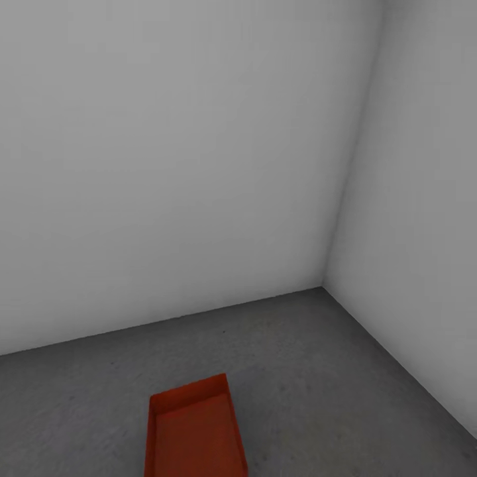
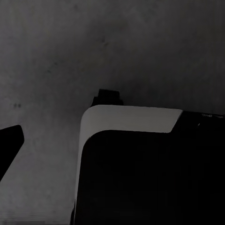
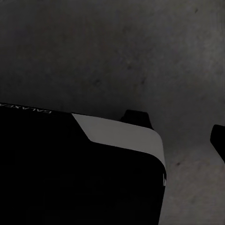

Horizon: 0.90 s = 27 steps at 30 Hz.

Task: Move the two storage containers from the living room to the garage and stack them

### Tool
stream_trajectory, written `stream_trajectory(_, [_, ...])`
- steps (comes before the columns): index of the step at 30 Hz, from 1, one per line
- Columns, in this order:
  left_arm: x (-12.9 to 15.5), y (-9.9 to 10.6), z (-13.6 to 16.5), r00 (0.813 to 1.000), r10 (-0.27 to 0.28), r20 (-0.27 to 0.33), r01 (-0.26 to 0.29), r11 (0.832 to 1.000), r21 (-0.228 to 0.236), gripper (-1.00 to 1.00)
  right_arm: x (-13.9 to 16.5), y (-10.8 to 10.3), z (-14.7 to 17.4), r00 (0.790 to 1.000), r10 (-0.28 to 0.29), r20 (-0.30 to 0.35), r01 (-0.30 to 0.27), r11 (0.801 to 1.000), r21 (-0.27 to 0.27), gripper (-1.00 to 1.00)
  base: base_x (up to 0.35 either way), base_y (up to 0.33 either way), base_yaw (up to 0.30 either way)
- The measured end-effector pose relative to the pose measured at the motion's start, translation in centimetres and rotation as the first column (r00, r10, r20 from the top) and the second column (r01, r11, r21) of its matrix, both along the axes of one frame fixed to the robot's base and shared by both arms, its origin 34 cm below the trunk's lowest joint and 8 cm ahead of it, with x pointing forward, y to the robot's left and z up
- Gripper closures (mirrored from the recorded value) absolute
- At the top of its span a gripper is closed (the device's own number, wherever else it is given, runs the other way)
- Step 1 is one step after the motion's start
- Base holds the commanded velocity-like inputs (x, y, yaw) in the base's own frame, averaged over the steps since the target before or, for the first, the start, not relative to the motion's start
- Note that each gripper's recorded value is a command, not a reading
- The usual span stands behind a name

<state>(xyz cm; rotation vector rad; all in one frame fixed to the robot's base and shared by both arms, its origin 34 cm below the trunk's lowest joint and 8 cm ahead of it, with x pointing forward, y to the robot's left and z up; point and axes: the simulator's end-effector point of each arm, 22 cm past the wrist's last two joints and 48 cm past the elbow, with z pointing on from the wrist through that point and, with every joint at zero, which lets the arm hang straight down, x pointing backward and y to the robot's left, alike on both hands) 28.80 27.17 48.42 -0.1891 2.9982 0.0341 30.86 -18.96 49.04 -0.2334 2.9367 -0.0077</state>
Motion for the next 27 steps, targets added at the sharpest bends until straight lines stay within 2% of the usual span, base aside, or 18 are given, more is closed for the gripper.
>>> stream_trajectory(5, [-0.9, 0.0, -0.1, 1.0, 0.001, 0.021, -0.001, 1.0, 0.004, -1.0, -0.9, -2.4, -0.3, 1.0, -0.003, -0.01, 0.003, 1.0, -0.024, -1.0, 0.0, 0.0, -0.051])
stream_trajectory(9, [-1.1, 0.3, -0.1, 1.0, 0.003, 0.022, -0.003, 1.0, 0.007, -1.0, -1.5, -3.0, -0.4, 1.0, -0.006, -0.014, 0.005, 0.999, -0.032, -1.0, 0.0, 0.0, -0.211])
stream_trajectory(27, [-1.2, -0.4, -0.1, 1.0, 0.002, 0.022, -0.002, 1.0, 0.0, -1.0, -1.8, -3.2, -0.5, 1.0, -0.005, -0.025, 0.005, 0.999, -0.035, -1.0, 0.0, 0.0, -0.26])
